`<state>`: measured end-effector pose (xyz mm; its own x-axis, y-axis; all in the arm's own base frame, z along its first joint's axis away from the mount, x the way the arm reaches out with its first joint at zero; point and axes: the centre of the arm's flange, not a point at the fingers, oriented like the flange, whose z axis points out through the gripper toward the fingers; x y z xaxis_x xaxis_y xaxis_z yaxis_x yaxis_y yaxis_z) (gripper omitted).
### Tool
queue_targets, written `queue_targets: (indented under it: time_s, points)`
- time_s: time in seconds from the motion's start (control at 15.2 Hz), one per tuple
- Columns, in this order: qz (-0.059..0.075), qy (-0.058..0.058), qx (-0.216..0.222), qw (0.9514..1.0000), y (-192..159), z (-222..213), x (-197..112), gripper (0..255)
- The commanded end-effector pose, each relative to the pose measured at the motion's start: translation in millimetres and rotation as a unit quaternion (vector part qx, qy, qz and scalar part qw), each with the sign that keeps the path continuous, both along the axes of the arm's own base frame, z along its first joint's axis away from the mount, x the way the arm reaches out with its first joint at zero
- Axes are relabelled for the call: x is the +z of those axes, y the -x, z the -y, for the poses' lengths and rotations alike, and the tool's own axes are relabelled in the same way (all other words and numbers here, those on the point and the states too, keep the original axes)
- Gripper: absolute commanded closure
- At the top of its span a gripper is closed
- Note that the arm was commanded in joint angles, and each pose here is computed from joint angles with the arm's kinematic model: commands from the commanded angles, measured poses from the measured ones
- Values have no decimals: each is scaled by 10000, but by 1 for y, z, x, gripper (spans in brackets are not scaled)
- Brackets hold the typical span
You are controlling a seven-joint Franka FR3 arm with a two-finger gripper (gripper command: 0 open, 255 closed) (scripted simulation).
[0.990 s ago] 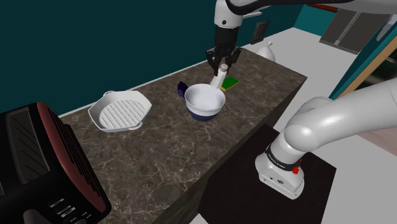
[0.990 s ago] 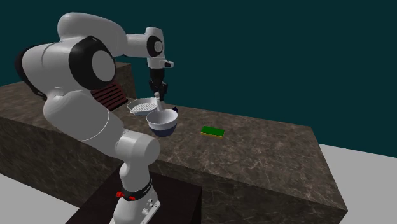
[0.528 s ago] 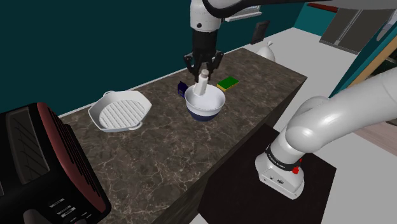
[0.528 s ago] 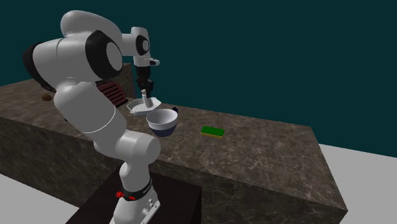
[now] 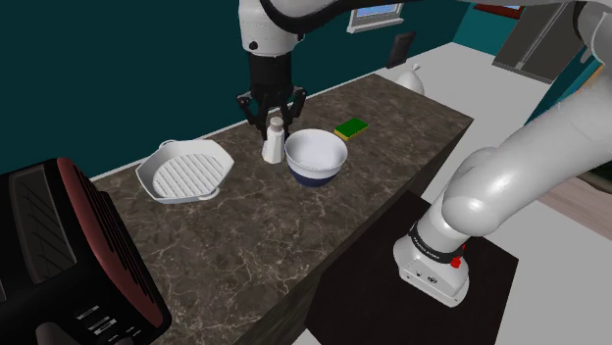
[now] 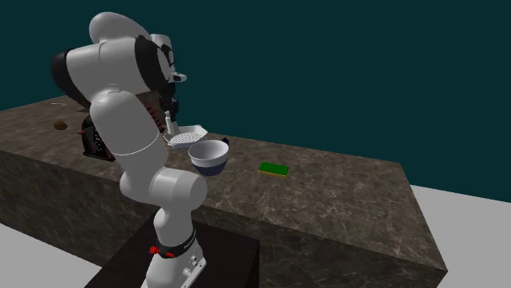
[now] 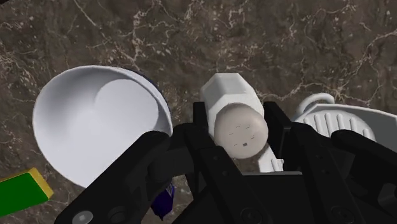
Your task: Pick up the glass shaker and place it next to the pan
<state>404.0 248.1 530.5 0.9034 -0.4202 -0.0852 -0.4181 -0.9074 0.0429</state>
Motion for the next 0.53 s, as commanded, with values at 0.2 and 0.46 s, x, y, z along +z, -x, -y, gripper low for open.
queue_targets:
  time_s: [0.2, 0.46]
  points:
    - [2, -8, -6, 10000, -10, -69, -1, 255]
    - [2, -8, -6, 10000, -18, -121, -1, 255]
